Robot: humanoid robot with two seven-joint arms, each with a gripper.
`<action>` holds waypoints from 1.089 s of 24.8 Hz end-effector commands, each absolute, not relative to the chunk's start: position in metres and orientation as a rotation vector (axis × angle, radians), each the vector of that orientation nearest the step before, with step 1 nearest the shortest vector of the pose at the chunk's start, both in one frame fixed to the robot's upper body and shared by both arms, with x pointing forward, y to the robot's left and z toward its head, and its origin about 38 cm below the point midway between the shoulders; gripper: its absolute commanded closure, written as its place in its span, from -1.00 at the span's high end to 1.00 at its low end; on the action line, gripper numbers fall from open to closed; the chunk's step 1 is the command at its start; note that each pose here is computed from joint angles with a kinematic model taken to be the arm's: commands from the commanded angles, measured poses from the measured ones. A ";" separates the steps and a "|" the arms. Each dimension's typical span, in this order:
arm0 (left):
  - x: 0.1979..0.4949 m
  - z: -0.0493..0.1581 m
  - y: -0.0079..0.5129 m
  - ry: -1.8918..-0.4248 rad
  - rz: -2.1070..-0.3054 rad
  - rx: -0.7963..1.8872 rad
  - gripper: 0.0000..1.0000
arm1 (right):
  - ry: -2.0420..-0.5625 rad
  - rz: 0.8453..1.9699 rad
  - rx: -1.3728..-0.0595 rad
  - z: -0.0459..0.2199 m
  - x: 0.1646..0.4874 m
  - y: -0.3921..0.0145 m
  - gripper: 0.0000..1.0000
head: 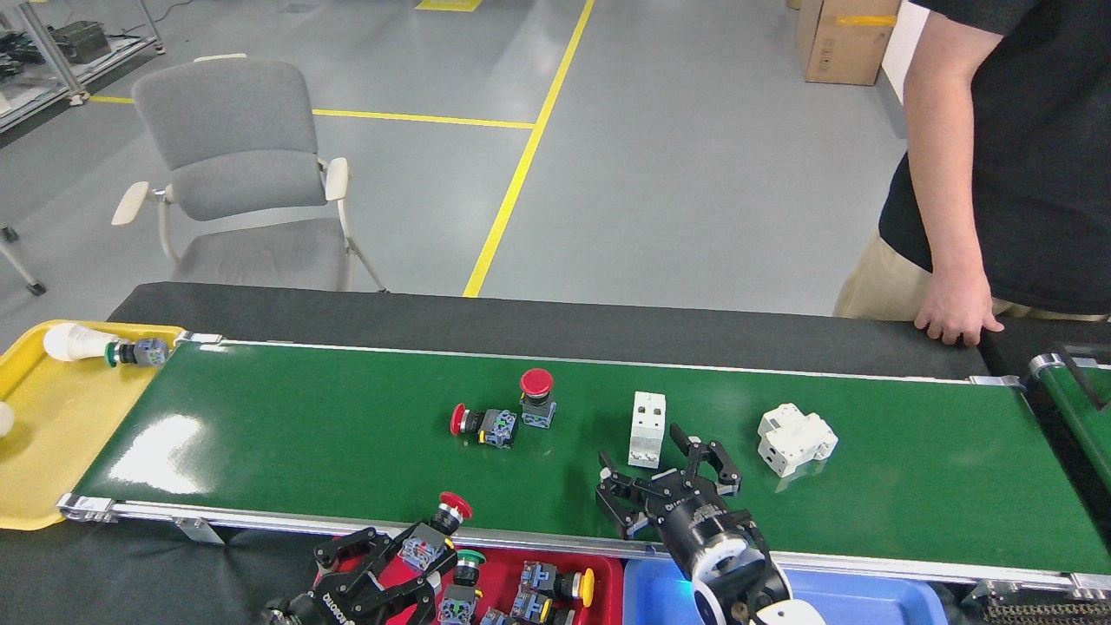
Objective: Pick switch part from conveyor to tray
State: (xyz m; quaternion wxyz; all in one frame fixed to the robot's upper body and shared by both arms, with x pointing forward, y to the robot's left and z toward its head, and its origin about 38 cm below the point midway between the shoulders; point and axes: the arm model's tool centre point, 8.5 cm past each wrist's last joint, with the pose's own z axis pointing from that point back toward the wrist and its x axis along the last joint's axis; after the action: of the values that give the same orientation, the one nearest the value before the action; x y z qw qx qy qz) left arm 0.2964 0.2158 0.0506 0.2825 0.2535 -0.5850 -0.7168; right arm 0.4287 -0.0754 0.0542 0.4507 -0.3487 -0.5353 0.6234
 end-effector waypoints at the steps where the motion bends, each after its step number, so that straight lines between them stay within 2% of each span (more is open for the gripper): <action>1: 0.300 0.060 0.220 -1.597 -1.896 0.711 0.99 | -1.315 1.539 -0.895 0.062 0.440 -0.065 0.59; 3: 0.304 0.065 0.236 -1.569 -1.861 0.762 0.99 | -1.300 1.568 -0.917 0.062 0.445 -0.060 -0.22; 4: 0.308 0.065 0.248 -1.524 -1.808 0.811 0.99 | -1.299 1.572 -0.921 0.063 0.446 -0.058 -0.49; 5: 0.318 0.068 0.273 -1.419 -1.694 0.923 0.99 | -1.297 1.573 -0.923 0.063 0.446 -0.059 -0.77; 7: 0.328 0.066 0.312 -1.218 -1.487 1.087 0.99 | -1.298 1.576 -0.920 0.063 0.445 -0.057 -0.93; 9: 0.330 0.063 0.338 -1.093 -1.373 1.167 0.99 | -1.299 1.572 -0.920 0.063 0.445 -0.058 -0.97; 12: 0.324 0.057 0.353 -1.046 -1.347 1.176 0.99 | -1.312 1.552 -0.923 0.067 0.444 -0.058 -0.97; 15: 0.322 0.056 0.361 -1.028 -1.347 1.178 0.99 | -1.388 1.511 -0.961 0.083 0.440 -0.061 -0.97; 18: 0.320 0.056 0.361 -1.029 -1.355 1.177 0.99 | -1.477 1.472 -1.110 0.117 0.432 -0.100 -0.95; 21: 0.321 0.057 0.359 -1.036 -1.361 1.177 0.99 | -1.537 1.426 -1.207 0.130 0.409 -0.140 -0.89; 23: 0.322 0.058 0.353 -1.052 -1.372 1.170 0.99 | -1.527 1.371 -1.258 0.124 0.391 -0.173 -0.87; 27: 0.325 0.057 0.348 -1.053 -1.364 1.164 0.99 | -1.417 1.318 -1.253 0.085 0.357 -0.213 -0.79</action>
State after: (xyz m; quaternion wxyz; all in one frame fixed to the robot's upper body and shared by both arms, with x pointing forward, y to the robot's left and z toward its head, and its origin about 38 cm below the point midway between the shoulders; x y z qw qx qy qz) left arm 0.3208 0.3487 0.0498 0.5127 0.4763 -0.4336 -0.5677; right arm 0.3573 -0.2063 0.0750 0.4155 -0.4819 -0.5510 0.5400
